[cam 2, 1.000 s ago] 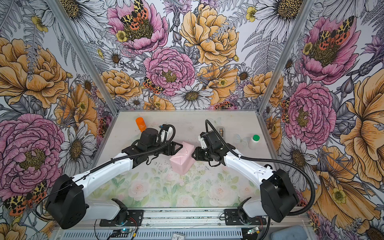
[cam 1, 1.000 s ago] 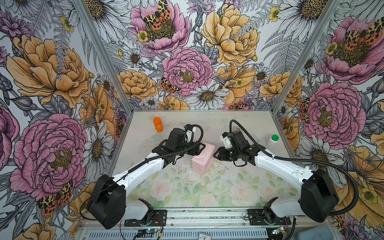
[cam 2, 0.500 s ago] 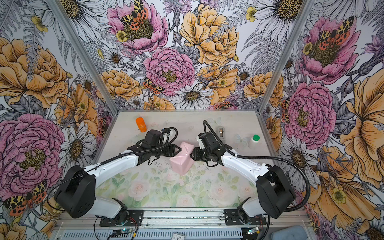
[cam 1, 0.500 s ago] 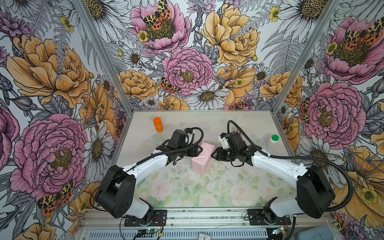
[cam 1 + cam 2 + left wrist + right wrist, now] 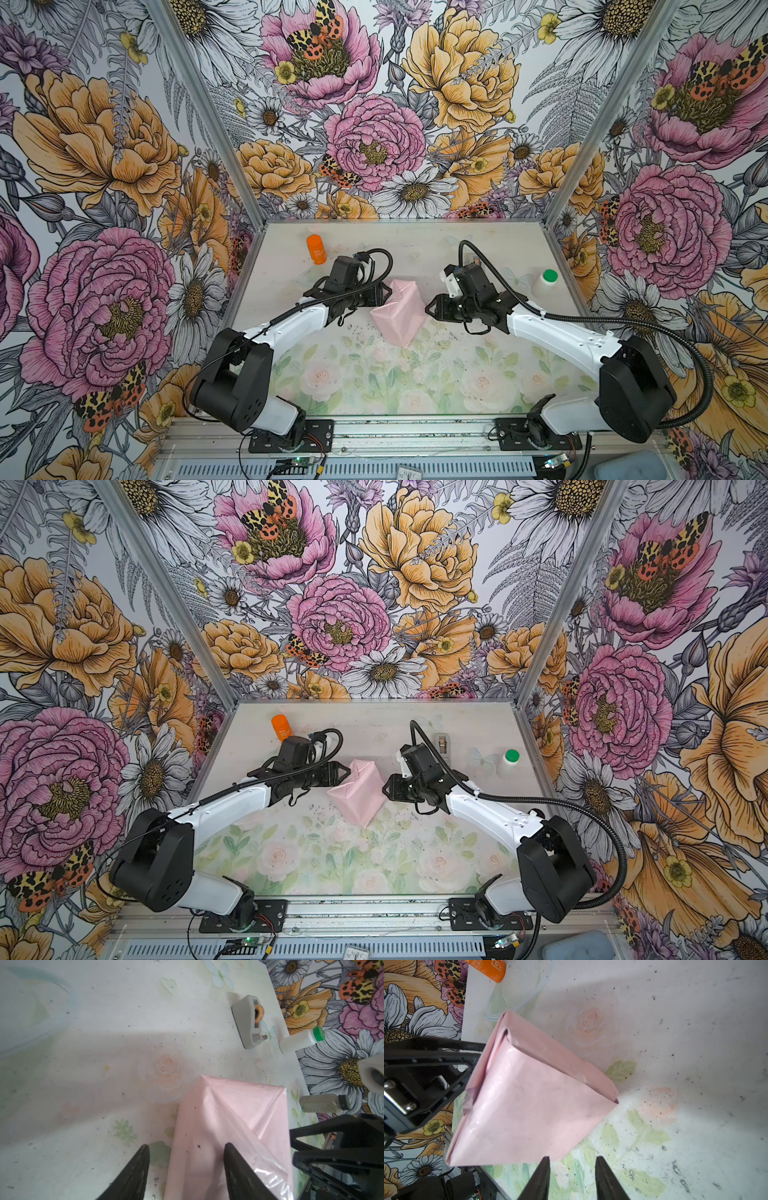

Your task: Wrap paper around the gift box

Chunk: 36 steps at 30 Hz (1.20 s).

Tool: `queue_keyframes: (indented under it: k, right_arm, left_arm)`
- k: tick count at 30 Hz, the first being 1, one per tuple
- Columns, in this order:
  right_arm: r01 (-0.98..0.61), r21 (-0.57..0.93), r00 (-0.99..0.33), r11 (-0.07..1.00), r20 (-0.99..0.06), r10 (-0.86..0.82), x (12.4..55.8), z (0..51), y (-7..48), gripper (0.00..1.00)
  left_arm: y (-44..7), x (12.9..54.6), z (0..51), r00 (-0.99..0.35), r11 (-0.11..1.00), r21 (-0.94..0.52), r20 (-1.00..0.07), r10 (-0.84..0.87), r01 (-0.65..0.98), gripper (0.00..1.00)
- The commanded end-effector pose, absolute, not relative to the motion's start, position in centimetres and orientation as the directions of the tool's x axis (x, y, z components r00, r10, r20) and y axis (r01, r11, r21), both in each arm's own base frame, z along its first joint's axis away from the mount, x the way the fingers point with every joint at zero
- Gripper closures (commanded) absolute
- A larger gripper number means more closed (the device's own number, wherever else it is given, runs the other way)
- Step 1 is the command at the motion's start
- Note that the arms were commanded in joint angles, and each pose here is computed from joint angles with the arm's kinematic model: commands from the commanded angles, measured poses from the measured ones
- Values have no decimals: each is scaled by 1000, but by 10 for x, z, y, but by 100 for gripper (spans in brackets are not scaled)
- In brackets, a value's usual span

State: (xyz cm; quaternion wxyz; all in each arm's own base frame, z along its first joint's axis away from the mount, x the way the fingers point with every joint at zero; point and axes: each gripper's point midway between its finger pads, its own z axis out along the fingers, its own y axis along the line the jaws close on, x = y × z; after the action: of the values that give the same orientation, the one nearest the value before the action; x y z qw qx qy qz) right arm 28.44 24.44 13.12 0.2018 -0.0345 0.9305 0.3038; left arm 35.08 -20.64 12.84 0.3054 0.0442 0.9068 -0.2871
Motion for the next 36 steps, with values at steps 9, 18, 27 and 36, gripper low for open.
queue_keyframes:
  k: [9,18,27,36]
  right_arm:
    - [-189,542,-879,819,-464,105,294,147,236,50]
    - [-213,560,-884,800,-460,87,292,149,247,49]
    - [-214,568,-879,794,-466,96,294,149,244,49]
    - [-161,557,-861,815,-482,160,306,147,217,49]
  left_arm:
    - [-125,357,173,-686,894,-439,-678,-266,88,18]
    - [-117,383,143,-721,882,-469,-624,-300,39,9]
    - [-160,379,110,-816,818,-565,-518,-255,104,11]
    - [-237,336,120,-844,753,-614,-515,-153,238,11]
